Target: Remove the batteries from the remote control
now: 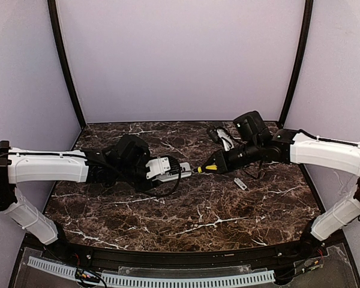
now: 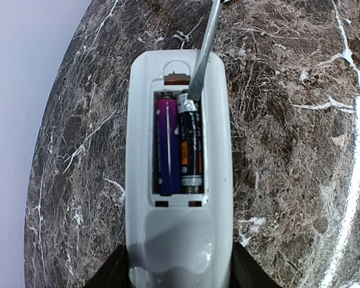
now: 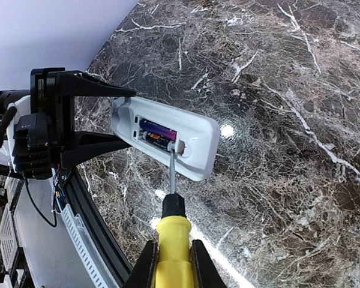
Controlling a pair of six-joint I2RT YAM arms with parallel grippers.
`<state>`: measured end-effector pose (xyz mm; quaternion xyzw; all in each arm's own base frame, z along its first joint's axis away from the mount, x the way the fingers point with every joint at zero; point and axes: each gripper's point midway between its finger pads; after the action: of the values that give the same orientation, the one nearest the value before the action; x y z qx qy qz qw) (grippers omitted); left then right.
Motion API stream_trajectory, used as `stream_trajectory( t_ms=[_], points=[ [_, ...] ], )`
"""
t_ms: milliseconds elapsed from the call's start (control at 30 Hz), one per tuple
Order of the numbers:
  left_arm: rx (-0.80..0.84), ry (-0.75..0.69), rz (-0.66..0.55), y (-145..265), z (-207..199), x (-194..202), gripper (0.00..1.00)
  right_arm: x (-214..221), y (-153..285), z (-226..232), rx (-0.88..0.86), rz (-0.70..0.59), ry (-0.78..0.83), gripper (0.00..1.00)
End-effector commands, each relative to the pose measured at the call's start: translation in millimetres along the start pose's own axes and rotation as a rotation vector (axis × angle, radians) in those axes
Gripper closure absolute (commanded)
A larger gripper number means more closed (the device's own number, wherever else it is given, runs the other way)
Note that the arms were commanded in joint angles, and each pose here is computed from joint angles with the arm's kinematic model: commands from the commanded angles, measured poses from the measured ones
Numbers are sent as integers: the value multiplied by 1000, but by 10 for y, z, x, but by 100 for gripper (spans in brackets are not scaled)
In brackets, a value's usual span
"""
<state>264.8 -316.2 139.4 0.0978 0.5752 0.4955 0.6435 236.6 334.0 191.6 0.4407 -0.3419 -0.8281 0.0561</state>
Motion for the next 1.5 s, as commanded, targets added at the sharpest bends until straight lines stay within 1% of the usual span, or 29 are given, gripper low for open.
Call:
stream_trajectory(
  t_ms=[0, 200, 433, 633, 833, 1100, 1333, 1467],
  points=[
    [10, 16, -49, 69, -17, -201, 100, 22, -23, -128, 78, 28, -8, 100],
    [38, 17, -17, -41, -176, -159, 100, 147, -45, -185, 103, 72, -29, 100],
    [100, 19, 34, -200, -529, -83, 100, 372, -33, -213, 118, 123, -73, 100],
    [178, 57, 36, -296, -766, -82, 100, 691, -26, -248, 128, 183, -120, 100],
    [184, 81, 24, -335, -819, -116, 100, 934, 3, -281, 145, 234, -156, 100],
    [180, 58, -15, -290, -864, -155, 100, 906, 8, -265, 139, 234, -147, 100],
    [127, -21, 81, -428, -909, 34, 100, 759, 67, -166, 111, 209, -141, 100],
    [112, -35, 108, -470, -913, 70, 100, 733, 89, -147, 120, 216, -152, 100]
  ],
)
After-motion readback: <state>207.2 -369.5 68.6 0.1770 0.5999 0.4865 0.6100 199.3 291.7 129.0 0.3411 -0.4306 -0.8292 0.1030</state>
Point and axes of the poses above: each gripper's point midway between its finger pads, its own y axis back along the fingers, its own z axis along the line the jaws close on, x = y × z, and after that the axes turned 13 degrees about y, right-handed
